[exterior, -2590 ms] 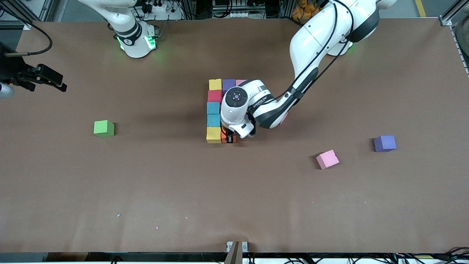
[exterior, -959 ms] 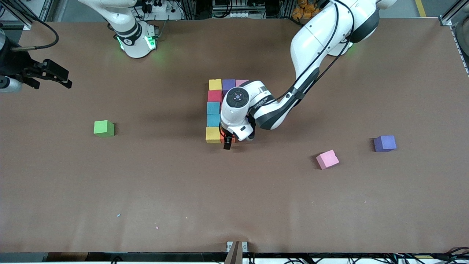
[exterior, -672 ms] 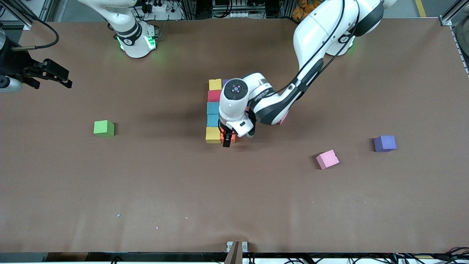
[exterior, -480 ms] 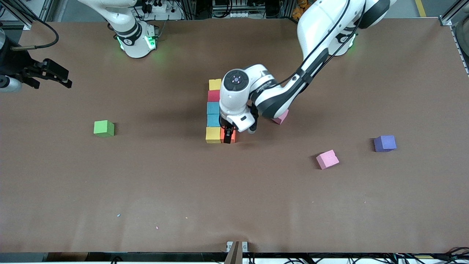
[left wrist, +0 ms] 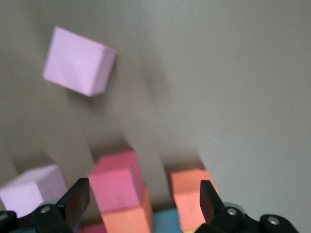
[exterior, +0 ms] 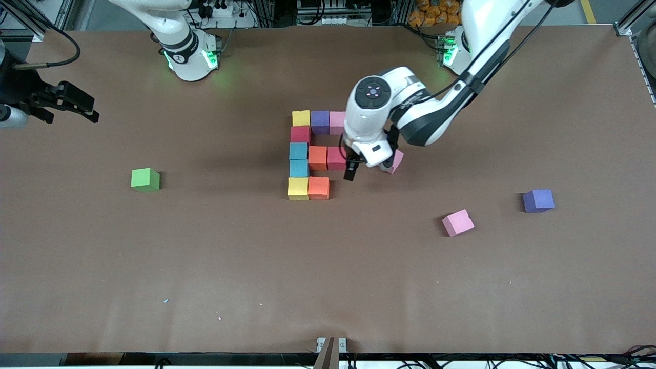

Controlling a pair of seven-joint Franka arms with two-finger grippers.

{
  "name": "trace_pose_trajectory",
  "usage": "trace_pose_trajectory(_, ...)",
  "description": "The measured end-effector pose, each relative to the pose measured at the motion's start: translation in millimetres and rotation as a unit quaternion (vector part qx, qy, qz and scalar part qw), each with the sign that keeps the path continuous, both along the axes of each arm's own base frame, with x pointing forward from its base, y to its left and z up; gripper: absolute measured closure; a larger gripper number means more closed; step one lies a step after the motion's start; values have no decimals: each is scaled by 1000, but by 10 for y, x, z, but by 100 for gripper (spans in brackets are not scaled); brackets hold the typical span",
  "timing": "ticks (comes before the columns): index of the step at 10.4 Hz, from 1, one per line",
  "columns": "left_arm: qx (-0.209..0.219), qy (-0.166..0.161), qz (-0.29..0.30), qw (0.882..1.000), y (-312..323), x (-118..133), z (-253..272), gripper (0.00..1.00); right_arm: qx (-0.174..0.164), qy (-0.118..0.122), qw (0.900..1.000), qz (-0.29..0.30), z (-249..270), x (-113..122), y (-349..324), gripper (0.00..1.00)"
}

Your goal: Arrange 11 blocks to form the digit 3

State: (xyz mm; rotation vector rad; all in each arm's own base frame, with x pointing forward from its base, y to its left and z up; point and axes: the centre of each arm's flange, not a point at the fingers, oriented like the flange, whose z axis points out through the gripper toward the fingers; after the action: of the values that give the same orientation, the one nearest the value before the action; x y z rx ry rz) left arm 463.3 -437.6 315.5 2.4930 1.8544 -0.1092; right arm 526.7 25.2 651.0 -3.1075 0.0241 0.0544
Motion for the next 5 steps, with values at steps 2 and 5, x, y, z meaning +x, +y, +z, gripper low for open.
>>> trace_pose_trajectory(2, 2, 10, -31, 999, 260, -155, -243, 0, 0, 0, 1000, 0, 1, -1, 4, 0)
trace_pose_trajectory(5, 10, 17, -70, 997, 589, -245, -520, 0, 0, 1, 1000, 2, 0, -3, 26, 0)
